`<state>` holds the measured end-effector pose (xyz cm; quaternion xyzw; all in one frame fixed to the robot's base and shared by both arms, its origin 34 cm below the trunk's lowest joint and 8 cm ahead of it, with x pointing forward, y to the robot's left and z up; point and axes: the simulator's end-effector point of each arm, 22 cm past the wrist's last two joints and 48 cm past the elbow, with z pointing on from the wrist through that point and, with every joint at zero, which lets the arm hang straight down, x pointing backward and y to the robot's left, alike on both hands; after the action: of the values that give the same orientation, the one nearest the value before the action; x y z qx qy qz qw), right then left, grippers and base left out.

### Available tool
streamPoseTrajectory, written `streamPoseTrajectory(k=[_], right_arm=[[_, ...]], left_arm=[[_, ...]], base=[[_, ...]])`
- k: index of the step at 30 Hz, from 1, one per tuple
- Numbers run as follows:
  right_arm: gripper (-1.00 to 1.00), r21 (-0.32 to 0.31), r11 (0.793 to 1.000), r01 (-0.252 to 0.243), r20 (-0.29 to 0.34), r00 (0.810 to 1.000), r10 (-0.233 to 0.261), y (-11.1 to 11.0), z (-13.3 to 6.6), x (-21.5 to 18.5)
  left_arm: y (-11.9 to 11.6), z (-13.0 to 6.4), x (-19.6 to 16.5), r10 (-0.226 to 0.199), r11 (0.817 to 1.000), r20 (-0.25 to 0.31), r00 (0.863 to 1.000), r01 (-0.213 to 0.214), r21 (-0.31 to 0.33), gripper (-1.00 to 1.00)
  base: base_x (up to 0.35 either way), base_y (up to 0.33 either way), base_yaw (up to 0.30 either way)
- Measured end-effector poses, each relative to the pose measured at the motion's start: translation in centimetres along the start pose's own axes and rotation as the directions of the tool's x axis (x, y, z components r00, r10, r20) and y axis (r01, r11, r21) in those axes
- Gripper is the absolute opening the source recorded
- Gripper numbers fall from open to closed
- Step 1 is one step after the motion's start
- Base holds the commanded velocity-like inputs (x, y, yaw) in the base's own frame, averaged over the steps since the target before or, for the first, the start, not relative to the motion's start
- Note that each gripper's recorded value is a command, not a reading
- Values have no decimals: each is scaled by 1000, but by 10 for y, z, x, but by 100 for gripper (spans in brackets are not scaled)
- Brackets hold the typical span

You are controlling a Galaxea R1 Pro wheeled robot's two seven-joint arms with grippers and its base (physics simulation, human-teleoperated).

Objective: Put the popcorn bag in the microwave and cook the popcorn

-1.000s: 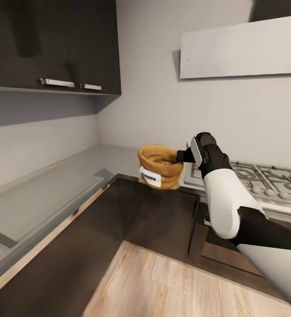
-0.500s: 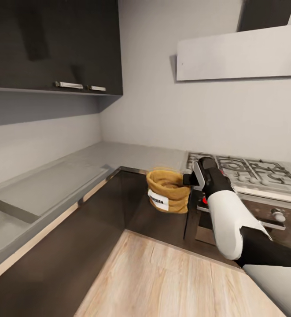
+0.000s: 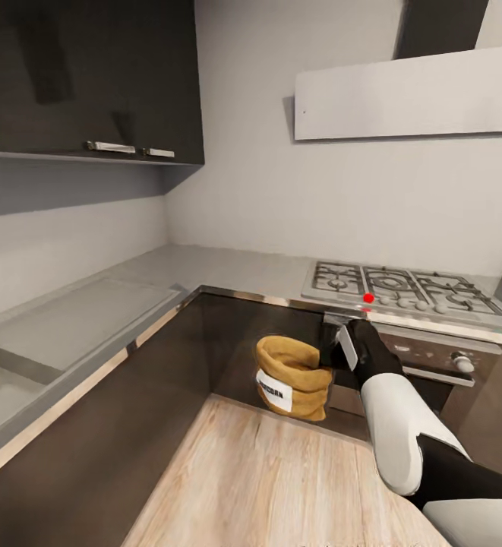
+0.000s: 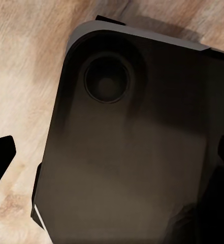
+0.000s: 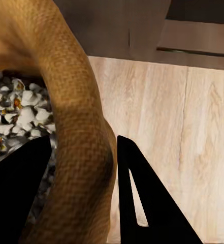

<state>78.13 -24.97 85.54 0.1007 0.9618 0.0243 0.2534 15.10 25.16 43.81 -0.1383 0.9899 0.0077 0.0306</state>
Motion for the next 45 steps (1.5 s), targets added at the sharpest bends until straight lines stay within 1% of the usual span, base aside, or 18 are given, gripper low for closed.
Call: streamPoseTrajectory(k=[4,6,8,9,11,14,16,18,20,22,23,24,25,26,27,30,33,45], right_arm=[[-100,19,999,-27,-11,1000,27,-22,4,5],[-100,19,998,-52,-20,998,52,-29,7,11],[-100,54,996,-66,-17,998,67,-41,8,12],[-100,93,993,-72,0,997,72,-51,7,9],[-100,134,987,-85,42,996,80,-60,6,1],[-100,147,984,-103,63,994,95,-66,3,-3],[-100,148,979,-141,57,989,134,-74,4,0],[-100,202,963,-178,57,984,170,-90,3,5],[-100,214,957,-194,64,981,184,-91,3,6],[-100,215,956,-200,72,979,189,-91,4,6],[-100,213,954,-211,71,977,201,-93,4,7],[-100,209,950,-234,66,972,225,-97,6,10],[-100,215,934,-285,51,958,280,-107,8,19],[-100,220,924,-312,45,950,310,-110,9,24],[-100,220,922,-320,44,947,318,-111,9,25],[-100,221,915,-338,75,941,329,-113,9,21],[-100,222,913,-343,90,939,331,-115,8,18],[-100,219,913,-344,95,939,331,-113,8,17]], left_arm=[[0,0,0,-1,1000,1,1000,1,0,100],[0,0,-1,-1,1000,2,1000,1,1,100],[0,0,-1,-1,1000,3,1000,1,1,100],[0,0,-1,-1,1000,4,1000,1,1,100],[0,0,-2,-3,1000,5,1000,3,0,100],[0,0,-2,-4,1000,6,1000,4,0,100],[0,0,-3,-4,1000,8,1000,4,0,100],[0,0,-3,-5,1000,9,1000,5,1,100],[-1,0,-4,-6,1000,10,1000,6,1,100],[-1,0,-4,-6,1000,11,1000,6,1,100],[-1,0,-4,-6,1000,11,1000,6,1,100],[-1,0,-4,-6,1000,12,1000,6,1,100],[-1,0,-5,-6,1000,12,1000,6,2,100],[-1,0,-5,-6,1000,13,1000,6,2,100],[-1,0,-5,-5,1000,13,1000,5,2,100],[-1,0,-6,-5,1000,15,1000,5,2,100],[-1,0,-6,-5,1000,16,1000,5,3,100],[-2,0,-8,-6,1000,19,1000,6,4,100]], base=[[0,0,-291],[0,0,-292],[0,0,-293],[0,0,-293],[0,0,-293],[0,0,-293],[0,0,-293],[0,0,-293],[0,0,-293],[0,0,-293],[0,0,-293],[0,0,-293],[0,0,-293],[0,0,-293],[0,0,-293],[0,0,-293],[0,0,-293],[0,0,-293]])
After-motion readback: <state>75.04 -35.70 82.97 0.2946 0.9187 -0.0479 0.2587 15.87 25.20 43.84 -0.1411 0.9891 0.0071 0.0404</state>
